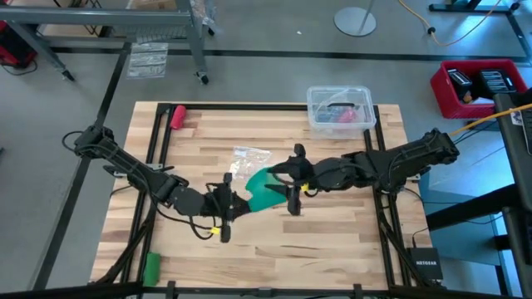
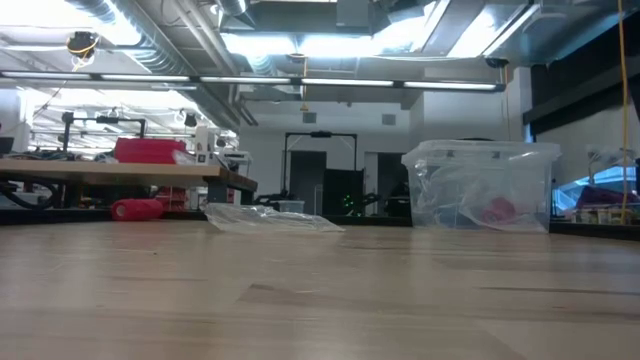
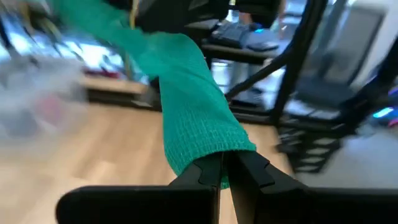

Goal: Roll bandage
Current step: Roll the green bandage

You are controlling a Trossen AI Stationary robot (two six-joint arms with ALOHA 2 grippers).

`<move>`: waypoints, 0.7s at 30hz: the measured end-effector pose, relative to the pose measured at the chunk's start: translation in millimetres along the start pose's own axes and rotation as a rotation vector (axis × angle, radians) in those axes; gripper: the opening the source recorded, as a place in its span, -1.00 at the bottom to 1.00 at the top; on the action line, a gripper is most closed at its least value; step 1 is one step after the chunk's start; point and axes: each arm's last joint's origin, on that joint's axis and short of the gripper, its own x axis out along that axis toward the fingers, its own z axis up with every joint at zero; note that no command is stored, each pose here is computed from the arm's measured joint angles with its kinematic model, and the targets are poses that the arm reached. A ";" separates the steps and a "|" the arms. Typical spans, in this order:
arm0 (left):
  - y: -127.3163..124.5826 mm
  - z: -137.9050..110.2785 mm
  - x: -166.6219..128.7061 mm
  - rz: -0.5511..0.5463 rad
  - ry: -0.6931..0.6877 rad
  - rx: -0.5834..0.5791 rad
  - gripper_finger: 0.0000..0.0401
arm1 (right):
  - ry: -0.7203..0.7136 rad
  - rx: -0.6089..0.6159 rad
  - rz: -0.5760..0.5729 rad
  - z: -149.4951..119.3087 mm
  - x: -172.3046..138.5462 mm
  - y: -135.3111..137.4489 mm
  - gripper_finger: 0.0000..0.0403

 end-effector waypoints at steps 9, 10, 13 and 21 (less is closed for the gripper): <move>-5.9 -1.5 -1.4 -0.156 0.057 -0.164 -0.96 | 0.172 0.165 0.314 4.4 -20.1 7.3 0.00; -5.9 -1.3 -1.5 -0.156 0.056 -0.173 -0.96 | 0.192 0.184 0.315 6.9 -23.6 6.6 0.00; -4.6 -1.0 -0.8 -0.147 0.056 -0.191 -0.96 | 0.247 0.219 0.243 11.0 -31.2 2.9 0.00; -1.5 -1.0 0.7 -0.126 0.057 -0.193 -0.96 | 0.288 0.132 0.149 8.5 -38.6 0.8 0.00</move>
